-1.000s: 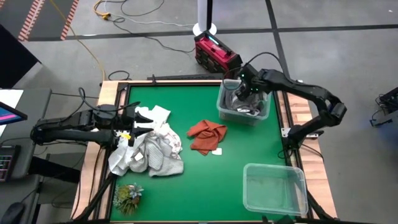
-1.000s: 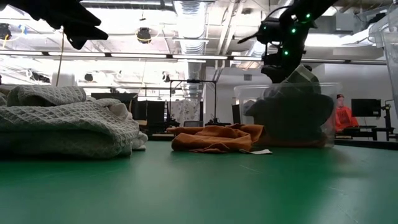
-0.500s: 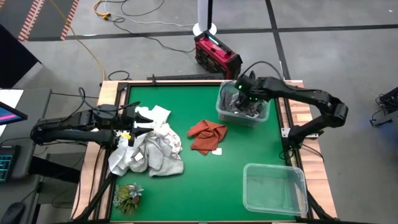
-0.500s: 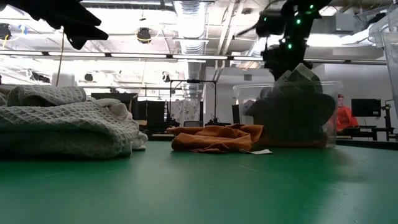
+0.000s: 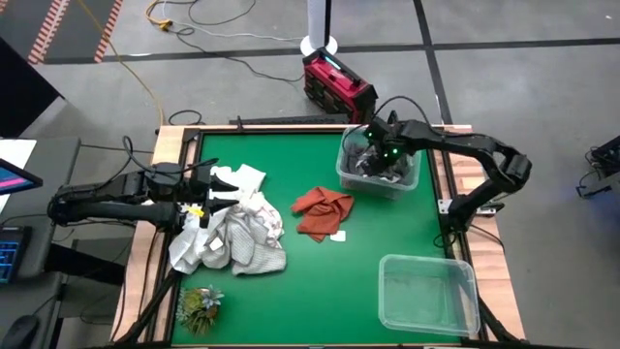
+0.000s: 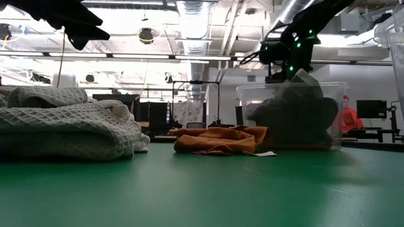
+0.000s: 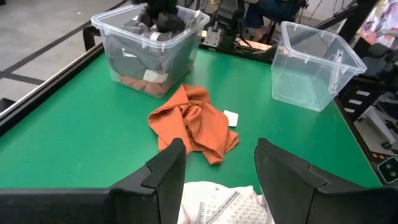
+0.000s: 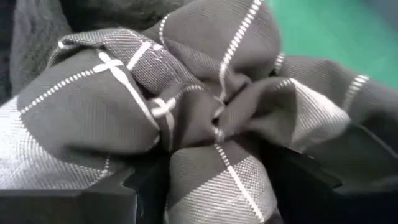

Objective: Sort towels by color in basket
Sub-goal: Put the gray patterned towel into the top transparent bin

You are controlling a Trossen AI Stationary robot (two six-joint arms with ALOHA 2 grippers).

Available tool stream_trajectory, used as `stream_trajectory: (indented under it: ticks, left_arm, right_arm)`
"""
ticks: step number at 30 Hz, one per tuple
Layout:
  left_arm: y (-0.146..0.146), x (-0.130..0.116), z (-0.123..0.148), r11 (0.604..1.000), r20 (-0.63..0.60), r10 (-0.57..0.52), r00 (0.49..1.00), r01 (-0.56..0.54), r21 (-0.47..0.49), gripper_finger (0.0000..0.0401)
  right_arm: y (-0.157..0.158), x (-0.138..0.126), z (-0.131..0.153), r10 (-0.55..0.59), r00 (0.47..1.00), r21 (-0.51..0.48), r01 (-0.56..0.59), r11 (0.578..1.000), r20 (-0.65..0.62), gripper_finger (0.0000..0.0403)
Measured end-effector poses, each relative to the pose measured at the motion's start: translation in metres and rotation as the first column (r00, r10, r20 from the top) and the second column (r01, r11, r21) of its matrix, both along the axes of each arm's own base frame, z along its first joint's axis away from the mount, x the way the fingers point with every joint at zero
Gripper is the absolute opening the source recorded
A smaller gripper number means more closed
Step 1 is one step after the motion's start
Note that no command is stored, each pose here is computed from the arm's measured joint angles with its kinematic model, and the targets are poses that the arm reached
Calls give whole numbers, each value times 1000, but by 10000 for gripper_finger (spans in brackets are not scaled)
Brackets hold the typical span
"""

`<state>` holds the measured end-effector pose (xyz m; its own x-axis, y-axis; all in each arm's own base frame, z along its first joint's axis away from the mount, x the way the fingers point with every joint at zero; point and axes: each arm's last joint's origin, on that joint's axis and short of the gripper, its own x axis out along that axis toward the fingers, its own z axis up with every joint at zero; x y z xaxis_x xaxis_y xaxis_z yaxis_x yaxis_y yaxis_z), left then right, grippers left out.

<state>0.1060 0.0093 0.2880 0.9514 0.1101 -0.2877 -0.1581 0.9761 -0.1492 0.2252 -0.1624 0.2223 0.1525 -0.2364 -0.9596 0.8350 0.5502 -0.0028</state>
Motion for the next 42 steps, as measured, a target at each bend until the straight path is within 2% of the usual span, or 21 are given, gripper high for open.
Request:
stream_trajectory:
  ticks: [5, 7, 13, 18, 22, 25, 28, 33, 38, 42]
  left_arm:
    - [0, 0, 0, 1000, 1, -1, 1000, 1, 1, 180]
    - [0, 0, 0, 1000, 0, -1, 1000, 1, 1, 180]
    - [0, 0, 0, 1000, -4, -1, 1000, 1, 5, 180]
    - [0, 0, 0, 1000, -3, -2, 1000, 2, 5, 180]
    - [0, 0, 0, 1000, 2, -4, 1000, 4, 15, 180]
    - [0, 0, 1, 1000, 5, -5, 1000, 4, 16, 180]
    - [0, 0, 1, 1000, 5, -4, 1000, 4, 16, 180]
    - [0, 0, 0, 1000, 0, -6, 1000, 6, 23, 180]
    - [0, 0, 0, 1000, 1, -7, 1000, 7, 23, 180]
    - [0, 0, 0, 1000, 1, -6, 1000, 6, 23, 180]
  right_arm:
    - [-5, -12, 30, -71, 997, 44, 71, 997, 5, 269]
    - [-8, -17, 33, -114, 993, 56, 115, 992, -7, 269]
    - [-19, -21, 2, -205, 971, 18, 209, 978, -124, 269]
    - [-19, -5, -26, -156, 968, 22, 164, 986, -198, 269]
    - [-20, 0, -20, -131, 945, 41, 150, 988, -300, 269]
    - [-20, -3, -2, -188, 899, -29, 192, 981, -397, 269]
    - [-16, 0, 6, -175, 865, -106, 142, 984, -471, 269]
    - [-5, 18, -20, -24, 758, -141, -90, 986, -652, 269]
    - [3, 37, -52, 71, 638, -105, -234, 967, -766, 269]
    - [7, 45, -54, 121, 547, -72, -319, 945, -829, 269]
